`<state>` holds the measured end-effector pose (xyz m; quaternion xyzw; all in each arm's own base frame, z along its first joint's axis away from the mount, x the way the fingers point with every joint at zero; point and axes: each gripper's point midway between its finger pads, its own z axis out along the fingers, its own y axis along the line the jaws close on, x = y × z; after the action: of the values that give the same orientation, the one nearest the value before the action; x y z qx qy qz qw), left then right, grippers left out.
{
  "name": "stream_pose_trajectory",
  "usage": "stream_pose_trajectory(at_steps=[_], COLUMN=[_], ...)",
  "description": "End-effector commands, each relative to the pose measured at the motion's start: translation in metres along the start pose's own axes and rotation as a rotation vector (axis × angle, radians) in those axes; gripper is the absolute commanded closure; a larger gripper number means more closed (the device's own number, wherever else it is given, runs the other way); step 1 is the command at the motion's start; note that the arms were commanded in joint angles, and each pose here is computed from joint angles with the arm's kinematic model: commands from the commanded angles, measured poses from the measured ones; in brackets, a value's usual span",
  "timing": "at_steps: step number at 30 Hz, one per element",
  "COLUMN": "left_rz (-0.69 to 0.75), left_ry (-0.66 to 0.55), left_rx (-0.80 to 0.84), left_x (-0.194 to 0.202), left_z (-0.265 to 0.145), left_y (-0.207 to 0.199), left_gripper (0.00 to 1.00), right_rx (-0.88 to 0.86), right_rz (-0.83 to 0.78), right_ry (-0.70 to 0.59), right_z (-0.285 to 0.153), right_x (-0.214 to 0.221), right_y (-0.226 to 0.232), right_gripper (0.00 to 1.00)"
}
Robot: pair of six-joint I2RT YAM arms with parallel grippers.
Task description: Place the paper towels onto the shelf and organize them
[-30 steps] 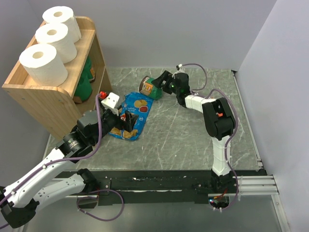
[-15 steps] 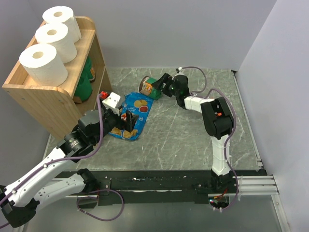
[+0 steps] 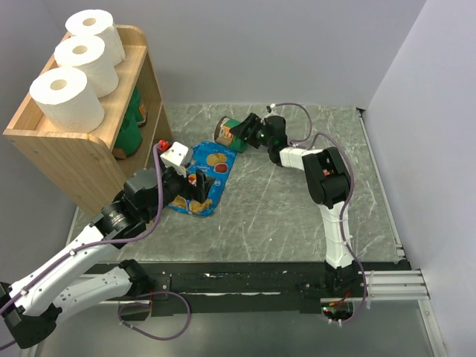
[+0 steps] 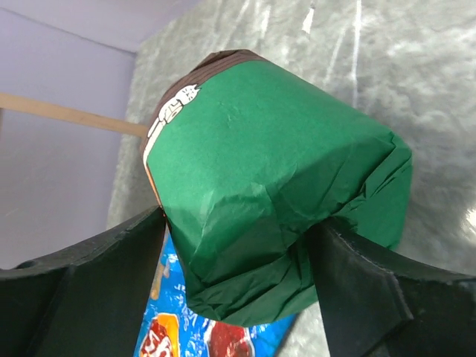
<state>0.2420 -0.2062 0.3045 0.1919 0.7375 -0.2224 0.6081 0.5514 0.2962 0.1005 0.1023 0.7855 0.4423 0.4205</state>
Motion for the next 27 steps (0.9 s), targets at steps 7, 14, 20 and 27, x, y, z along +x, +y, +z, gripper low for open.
stream_pose_trajectory(at_steps=[7,14,20,27], left_rz=[0.004,0.001,-0.002,-0.008], left_ry=[-0.043,-0.062,-0.077,-0.099], left_rx=[0.017,0.021,0.026,0.047], left_x=[-0.011,-0.016,-0.020,-0.028], left_z=[0.000,-0.004,-0.008,-0.015], left_y=[-0.003,-0.003,-0.003,-0.007], left_gripper=[0.04,0.04,0.04,0.04], right_rx=[-0.253,-0.273,-0.132,0.179], right_rz=[-0.008,-0.039,-0.142,-0.404], right_ry=[-0.102,-0.125,-0.070,0.159], right_z=[0.001,-0.017,-0.052,-0.122], right_x=[-0.043,-0.066,-0.072,-0.028], right_y=[0.033,0.042,0.044,0.054], right_gripper=[0.45,0.53,0.56,0.57])
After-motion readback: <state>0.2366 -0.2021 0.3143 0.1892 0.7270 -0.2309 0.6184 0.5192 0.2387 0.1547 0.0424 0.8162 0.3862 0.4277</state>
